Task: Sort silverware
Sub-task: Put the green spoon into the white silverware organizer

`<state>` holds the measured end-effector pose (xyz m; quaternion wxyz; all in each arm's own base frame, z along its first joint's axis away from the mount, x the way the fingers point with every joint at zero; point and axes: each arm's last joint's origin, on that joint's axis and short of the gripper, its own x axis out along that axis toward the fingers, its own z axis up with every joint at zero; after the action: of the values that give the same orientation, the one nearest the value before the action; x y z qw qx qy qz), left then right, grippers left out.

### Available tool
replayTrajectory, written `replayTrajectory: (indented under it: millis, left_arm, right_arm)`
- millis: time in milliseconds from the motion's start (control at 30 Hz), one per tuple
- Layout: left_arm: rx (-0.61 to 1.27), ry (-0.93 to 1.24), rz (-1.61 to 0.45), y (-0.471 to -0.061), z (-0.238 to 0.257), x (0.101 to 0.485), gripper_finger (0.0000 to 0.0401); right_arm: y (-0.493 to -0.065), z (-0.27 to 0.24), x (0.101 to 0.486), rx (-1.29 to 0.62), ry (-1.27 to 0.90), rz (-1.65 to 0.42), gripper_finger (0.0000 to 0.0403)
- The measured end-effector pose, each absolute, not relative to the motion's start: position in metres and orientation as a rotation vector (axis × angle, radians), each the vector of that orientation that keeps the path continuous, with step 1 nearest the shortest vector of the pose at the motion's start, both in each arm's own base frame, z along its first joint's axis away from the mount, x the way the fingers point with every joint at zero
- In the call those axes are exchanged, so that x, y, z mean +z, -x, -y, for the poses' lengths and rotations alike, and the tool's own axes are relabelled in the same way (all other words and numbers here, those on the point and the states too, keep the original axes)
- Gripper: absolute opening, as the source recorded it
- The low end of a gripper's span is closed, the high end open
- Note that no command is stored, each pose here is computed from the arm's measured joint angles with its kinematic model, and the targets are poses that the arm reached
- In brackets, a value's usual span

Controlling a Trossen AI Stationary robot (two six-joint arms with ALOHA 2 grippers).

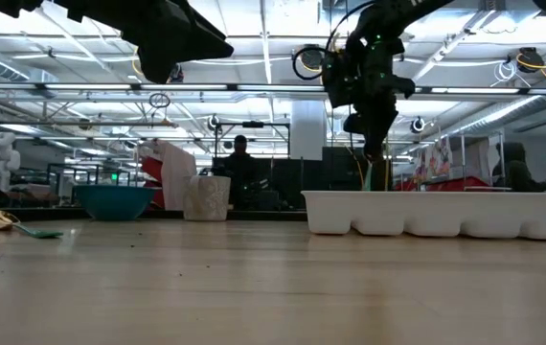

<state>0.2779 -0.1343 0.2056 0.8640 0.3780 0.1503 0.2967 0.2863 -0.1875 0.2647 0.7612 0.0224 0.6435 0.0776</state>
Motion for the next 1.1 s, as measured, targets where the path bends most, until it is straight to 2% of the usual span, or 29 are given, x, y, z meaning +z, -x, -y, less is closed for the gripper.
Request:
replayTrajectory:
  millis: [233,567,767,900,1100]
  left_arm:
    - [0.621,-0.791,-0.315,-0.278,0.135,0.205,0.0148]
    - [0.62,-0.782,-0.335,-0.277,0.134,0.201,0.0148]
    - [0.615,-0.769,-0.37,-0.276,0.133,0.193,0.0148]
    - [0.615,-0.77,-0.372,-0.276,0.133,0.193,0.0148]
    - [0.617,-0.77,-0.373,-0.276,0.133,0.193,0.0148]
  right_arm:
    - [-0.294,0.192,0.246,0.226,-0.067,-1.426,0.0]
    - [-0.314,0.205,0.195,0.308,-0.084,-1.474,0.0]
    - [-0.32,0.211,0.188,0.279,-0.046,-1.435,0.0003]
    - [-0.32,0.216,0.192,0.195,-0.027,-1.437,0.0032]
    - [-0.318,0.22,0.193,0.082,0.043,-1.508,0.0123]
